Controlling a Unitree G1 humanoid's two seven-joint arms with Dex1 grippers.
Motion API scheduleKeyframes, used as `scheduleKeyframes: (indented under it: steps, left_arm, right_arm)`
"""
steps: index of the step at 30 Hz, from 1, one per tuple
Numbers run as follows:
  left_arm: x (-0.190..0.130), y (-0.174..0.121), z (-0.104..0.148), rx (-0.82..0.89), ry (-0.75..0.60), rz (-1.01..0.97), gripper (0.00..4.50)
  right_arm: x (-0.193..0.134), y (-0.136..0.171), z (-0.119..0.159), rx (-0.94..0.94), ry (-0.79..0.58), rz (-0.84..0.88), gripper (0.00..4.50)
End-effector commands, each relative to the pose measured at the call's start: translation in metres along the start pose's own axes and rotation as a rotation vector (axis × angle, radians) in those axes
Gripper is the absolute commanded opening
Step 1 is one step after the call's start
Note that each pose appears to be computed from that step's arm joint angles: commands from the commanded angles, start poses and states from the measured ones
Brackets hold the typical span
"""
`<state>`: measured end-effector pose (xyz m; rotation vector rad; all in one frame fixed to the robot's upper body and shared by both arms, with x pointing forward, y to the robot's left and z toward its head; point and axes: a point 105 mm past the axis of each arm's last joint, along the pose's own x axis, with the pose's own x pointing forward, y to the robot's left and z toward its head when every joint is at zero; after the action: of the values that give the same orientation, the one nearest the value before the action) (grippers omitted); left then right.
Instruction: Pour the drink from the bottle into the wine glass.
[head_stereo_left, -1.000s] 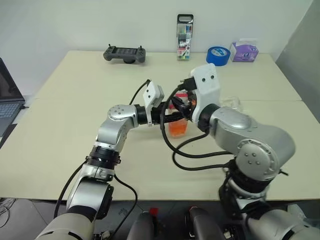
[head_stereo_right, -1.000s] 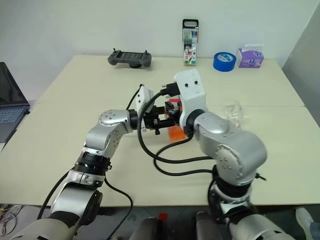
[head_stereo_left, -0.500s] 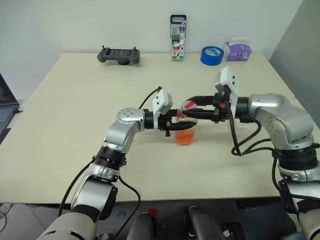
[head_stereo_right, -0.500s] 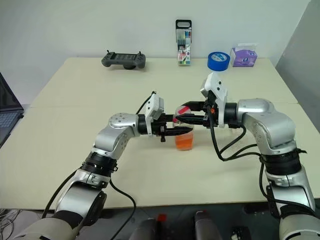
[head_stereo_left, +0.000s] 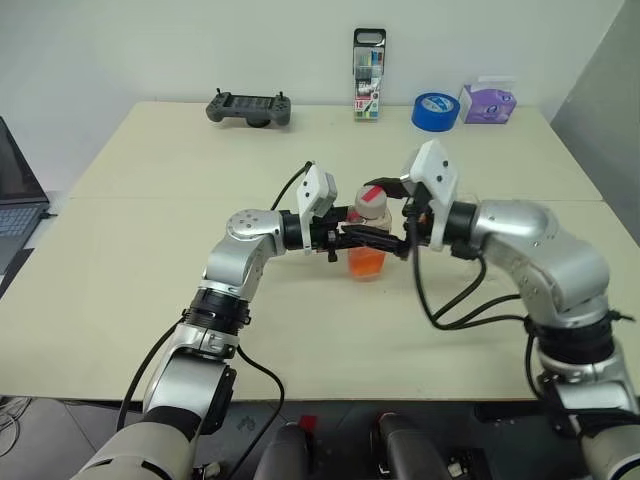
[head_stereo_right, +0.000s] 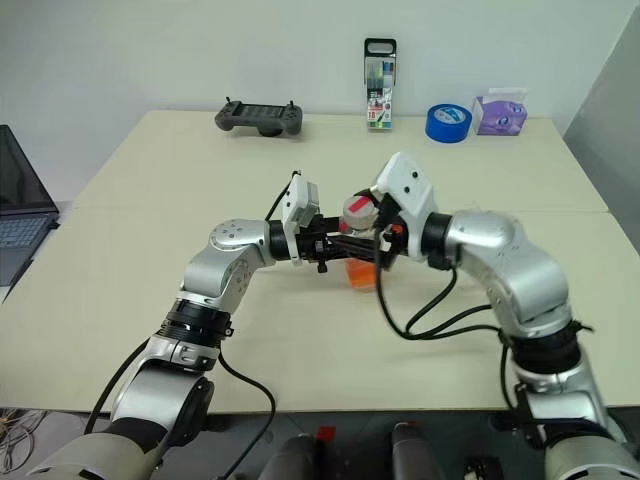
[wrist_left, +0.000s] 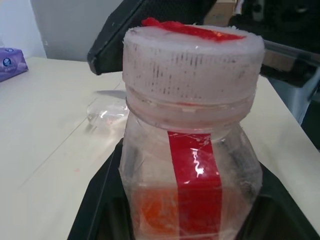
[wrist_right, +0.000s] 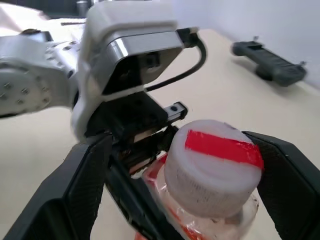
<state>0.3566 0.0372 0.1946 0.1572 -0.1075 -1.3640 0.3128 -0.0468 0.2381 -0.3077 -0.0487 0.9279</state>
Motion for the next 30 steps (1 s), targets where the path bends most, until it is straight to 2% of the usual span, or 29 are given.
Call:
scheduleKeyframes:
  steps: [1,5,10,24,27,30]
  left_arm:
    - [0.003,0.0,0.019,0.062,-0.05,-0.015,1.79]
    - [0.002,0.001,0.017,0.058,-0.043,-0.01,1.79]
    - [0.0,0.004,0.016,0.057,-0.038,-0.002,1.79]
    - [0.004,0.006,0.016,0.065,-0.033,-0.009,1.78]
    - [0.003,0.005,0.015,0.066,-0.029,-0.01,1.78]
    - [0.003,0.005,0.015,0.065,-0.027,-0.009,1.78]
  right_arm:
    - [-0.011,-0.002,0.008,0.033,-0.018,-0.218,4.35]
    - [-0.016,-0.006,0.012,0.133,-0.022,-0.469,4.35]
    - [-0.022,-0.011,0.014,0.221,-0.021,-0.647,4.35]
    - [-0.017,-0.021,0.019,0.261,-0.021,-0.749,4.35]
    - [-0.017,-0.022,0.02,0.261,-0.023,-0.759,3.79]
    - [-0.017,-0.024,0.022,0.255,-0.026,-0.764,2.77]
